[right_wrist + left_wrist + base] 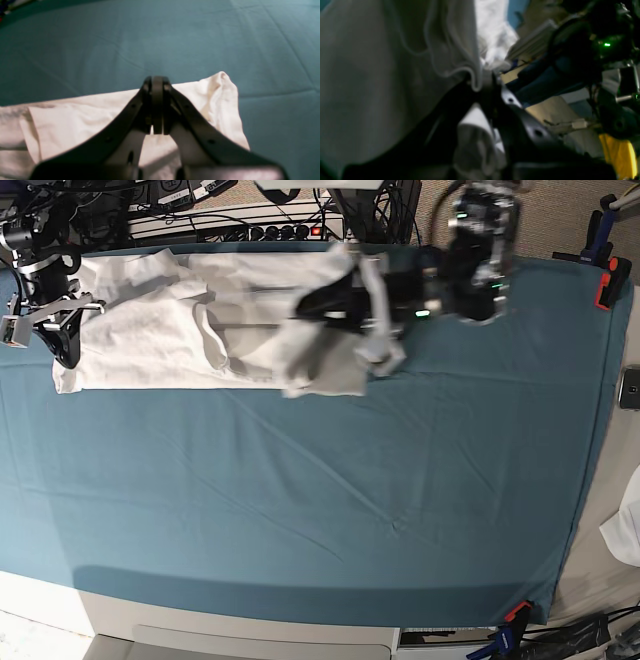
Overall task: Fold the T-shirt properly
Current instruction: 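Lift the hem end with the left gripper and fold it toward the collar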
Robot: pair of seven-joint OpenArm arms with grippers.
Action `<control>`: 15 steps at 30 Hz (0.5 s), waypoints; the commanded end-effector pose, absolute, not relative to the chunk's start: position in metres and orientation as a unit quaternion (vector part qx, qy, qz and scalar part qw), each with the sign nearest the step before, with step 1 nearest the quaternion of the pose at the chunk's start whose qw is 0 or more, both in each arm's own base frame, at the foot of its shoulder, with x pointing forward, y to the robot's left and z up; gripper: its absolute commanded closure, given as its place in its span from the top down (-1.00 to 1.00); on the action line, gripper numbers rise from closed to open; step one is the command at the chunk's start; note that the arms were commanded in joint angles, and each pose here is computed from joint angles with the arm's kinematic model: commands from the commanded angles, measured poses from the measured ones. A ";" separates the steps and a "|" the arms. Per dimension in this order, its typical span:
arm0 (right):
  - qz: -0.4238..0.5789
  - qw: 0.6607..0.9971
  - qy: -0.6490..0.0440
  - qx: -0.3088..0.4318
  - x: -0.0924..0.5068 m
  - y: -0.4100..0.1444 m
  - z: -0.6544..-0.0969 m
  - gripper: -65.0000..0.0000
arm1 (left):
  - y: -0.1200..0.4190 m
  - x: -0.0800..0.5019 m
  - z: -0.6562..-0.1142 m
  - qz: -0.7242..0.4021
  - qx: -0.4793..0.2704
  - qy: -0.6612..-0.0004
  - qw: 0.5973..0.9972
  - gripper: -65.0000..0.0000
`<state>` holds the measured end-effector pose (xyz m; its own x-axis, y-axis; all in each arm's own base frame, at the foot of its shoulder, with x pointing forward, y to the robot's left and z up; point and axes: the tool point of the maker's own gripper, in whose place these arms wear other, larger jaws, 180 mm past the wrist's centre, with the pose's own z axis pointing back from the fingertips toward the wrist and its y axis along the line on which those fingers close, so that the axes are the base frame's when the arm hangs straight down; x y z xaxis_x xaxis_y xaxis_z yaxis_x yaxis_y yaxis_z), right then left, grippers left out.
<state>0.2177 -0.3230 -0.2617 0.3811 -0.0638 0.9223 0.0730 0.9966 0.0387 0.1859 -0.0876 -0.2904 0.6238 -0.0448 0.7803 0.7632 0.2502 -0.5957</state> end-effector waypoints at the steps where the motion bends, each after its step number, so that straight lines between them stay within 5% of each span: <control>1: -0.031 0.814 -0.580 -0.007 0.223 -0.323 -0.245 -1.00 | -0.101 0.190 -0.270 -0.289 -0.559 -0.354 0.692 -1.00; 6: -0.030 0.815 -0.579 -0.008 0.223 -0.323 -0.245 -1.00 | -0.147 0.179 -0.253 -0.336 -0.563 -0.363 0.662 -1.00; 15: -0.030 0.815 -0.579 -0.008 0.223 -0.323 -0.245 -1.00 | -0.174 0.191 -0.252 -0.365 -0.519 -0.392 0.666 -1.00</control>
